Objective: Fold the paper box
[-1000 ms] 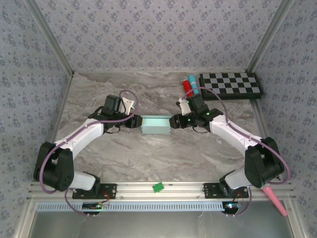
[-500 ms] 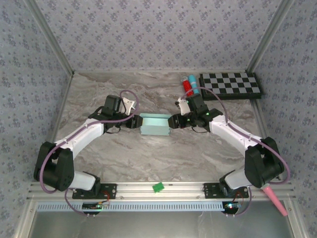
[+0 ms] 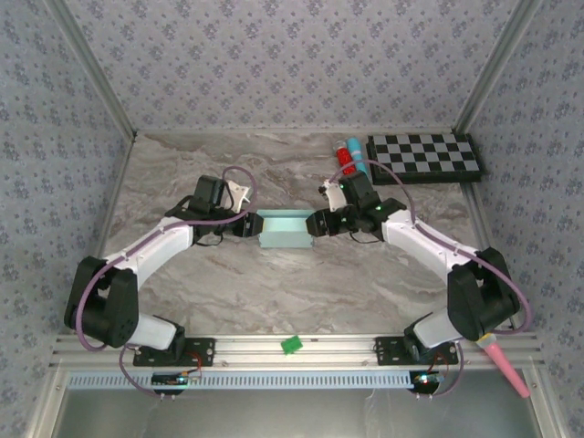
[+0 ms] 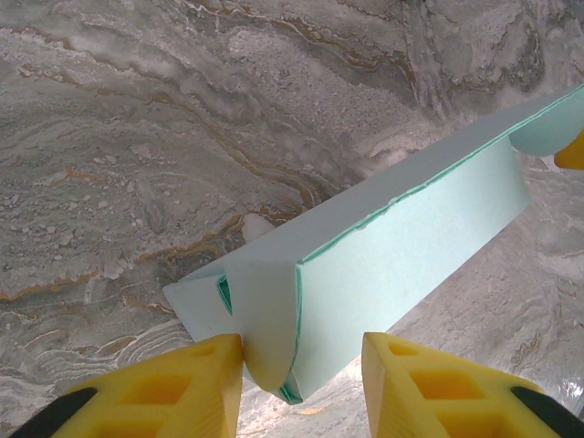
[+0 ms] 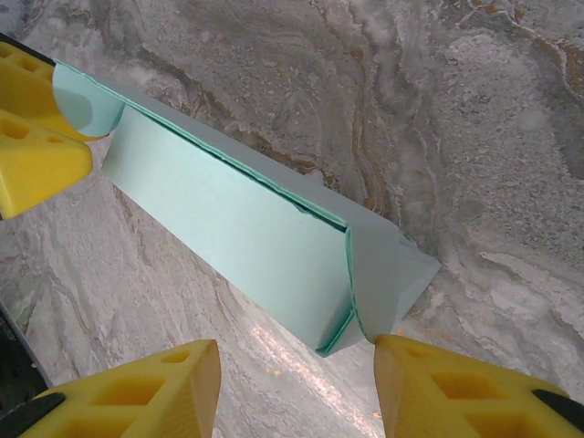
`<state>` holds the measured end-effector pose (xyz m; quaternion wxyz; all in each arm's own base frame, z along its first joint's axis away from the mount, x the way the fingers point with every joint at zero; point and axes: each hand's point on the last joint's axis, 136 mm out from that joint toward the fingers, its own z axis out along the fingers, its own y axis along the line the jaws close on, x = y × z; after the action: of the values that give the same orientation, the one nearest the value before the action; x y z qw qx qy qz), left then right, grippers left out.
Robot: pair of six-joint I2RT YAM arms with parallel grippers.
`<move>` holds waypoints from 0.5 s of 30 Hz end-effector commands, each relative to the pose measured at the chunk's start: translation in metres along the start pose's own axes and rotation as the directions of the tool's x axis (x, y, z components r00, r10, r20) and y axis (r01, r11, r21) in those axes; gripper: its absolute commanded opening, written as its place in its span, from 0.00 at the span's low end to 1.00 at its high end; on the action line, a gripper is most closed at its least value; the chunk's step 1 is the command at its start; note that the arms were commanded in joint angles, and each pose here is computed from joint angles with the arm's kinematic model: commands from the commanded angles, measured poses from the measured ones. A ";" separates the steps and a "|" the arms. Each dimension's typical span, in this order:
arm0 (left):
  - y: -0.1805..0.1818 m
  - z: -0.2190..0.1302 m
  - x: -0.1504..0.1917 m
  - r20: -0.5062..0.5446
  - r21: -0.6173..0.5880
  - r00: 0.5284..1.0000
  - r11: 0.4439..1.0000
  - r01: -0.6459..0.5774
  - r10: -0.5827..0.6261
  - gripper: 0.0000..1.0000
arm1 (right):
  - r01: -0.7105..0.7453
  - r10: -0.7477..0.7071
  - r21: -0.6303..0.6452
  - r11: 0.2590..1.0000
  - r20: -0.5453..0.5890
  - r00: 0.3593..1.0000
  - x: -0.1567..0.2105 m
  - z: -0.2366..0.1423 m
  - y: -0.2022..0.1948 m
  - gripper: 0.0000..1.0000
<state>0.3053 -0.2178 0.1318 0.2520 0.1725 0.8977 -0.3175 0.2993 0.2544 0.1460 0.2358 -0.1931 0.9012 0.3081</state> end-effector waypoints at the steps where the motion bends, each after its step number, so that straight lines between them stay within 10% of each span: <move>1: -0.010 0.000 -0.006 0.017 0.029 0.999 0.999 -0.033 0.033 0.39 | 0.008 -0.007 -0.044 0.999 0.013 1.000 -0.011 0.000 0.013 0.50; 15: -0.013 0.002 -0.005 0.013 0.030 0.999 0.999 -0.036 0.035 0.37 | 0.014 -0.014 -0.059 0.998 0.003 1.000 -0.011 0.004 0.020 0.49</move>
<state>0.3031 -0.2210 0.1313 0.2509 0.1772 0.8976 -0.3163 0.2989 0.2621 0.1460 0.2293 -0.1972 0.8999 0.3143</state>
